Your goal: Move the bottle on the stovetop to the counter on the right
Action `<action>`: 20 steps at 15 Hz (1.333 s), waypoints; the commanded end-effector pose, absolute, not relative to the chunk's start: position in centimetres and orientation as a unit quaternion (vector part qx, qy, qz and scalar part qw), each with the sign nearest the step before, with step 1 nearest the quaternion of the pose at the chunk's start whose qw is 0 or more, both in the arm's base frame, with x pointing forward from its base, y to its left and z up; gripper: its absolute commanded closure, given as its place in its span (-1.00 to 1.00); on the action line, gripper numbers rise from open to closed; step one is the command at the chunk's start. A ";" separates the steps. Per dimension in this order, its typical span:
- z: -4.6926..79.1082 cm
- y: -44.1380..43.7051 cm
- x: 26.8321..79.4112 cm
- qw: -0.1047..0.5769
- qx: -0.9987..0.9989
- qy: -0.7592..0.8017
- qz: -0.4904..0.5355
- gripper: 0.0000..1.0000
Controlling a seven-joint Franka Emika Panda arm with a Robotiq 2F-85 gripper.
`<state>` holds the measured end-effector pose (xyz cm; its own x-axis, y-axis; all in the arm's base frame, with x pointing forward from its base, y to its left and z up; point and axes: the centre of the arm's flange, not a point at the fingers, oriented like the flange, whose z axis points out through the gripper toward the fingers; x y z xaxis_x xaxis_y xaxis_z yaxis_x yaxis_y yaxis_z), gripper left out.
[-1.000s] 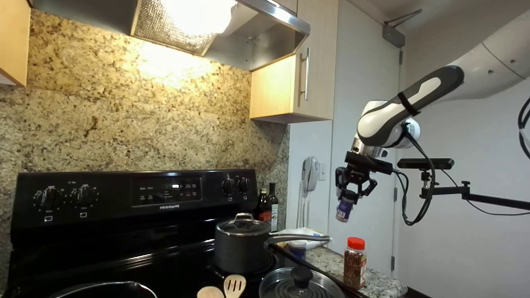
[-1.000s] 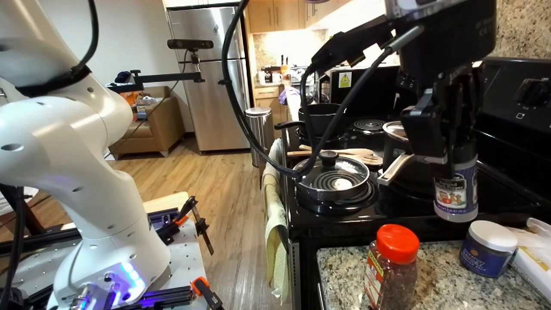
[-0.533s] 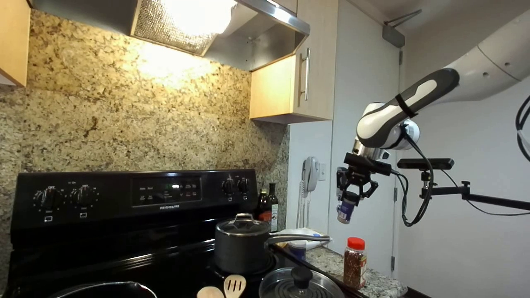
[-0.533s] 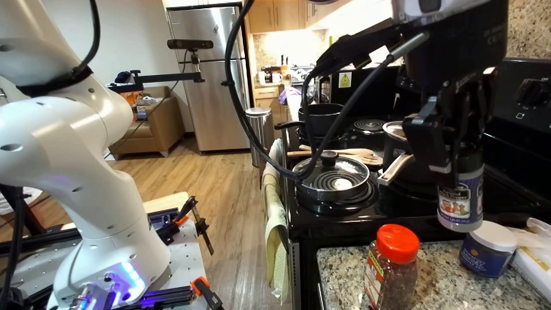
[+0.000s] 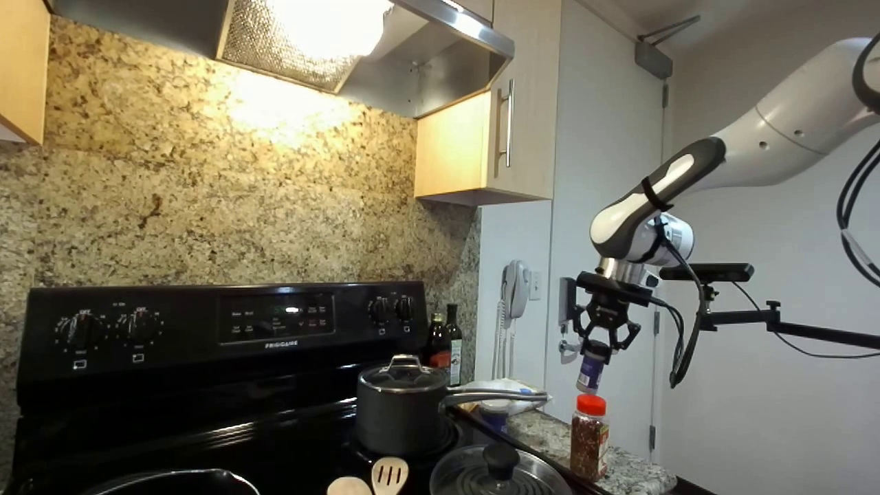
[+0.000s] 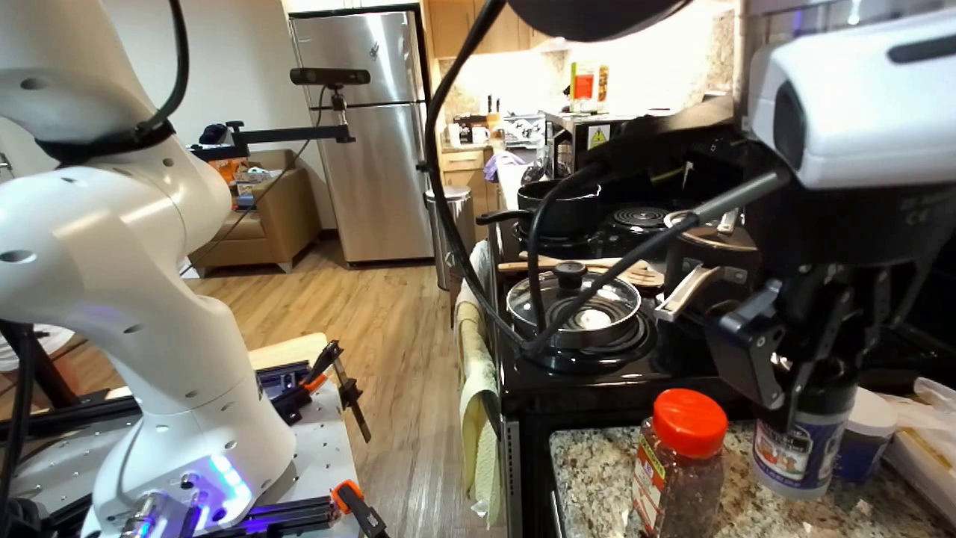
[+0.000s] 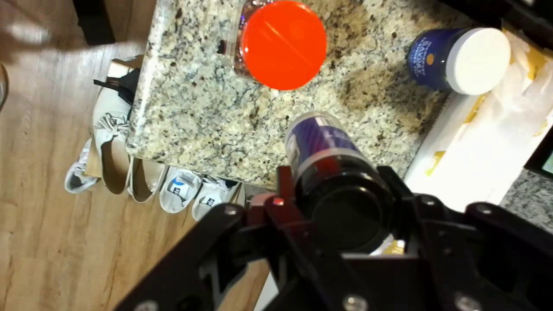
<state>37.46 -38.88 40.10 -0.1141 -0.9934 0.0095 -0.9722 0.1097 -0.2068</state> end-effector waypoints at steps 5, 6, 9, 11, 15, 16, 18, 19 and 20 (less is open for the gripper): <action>35.6 -41.4 37.3 0.032 -0.616 0.787 -0.003 0.50; 35.0 -41.6 37.5 0.025 -0.613 0.790 0.002 0.50; 33.2 -42.4 37.7 0.015 -0.602 0.798 0.017 0.50; 31.9 -43.1 37.5 0.008 -0.593 0.804 0.026 0.50; 30.4 -44.1 37.0 0.016 -0.583 0.811 0.042 0.50; 30.2 -44.3 36.9 0.020 -0.584 0.811 0.043 0.50; 30.1 -44.5 37.1 0.032 -0.582 0.812 0.043 0.50; 30.0 -44.5 37.2 0.037 -0.580 0.813 0.043 0.50; 30.0 -44.5 37.4 0.045 -0.580 0.812 0.044 0.50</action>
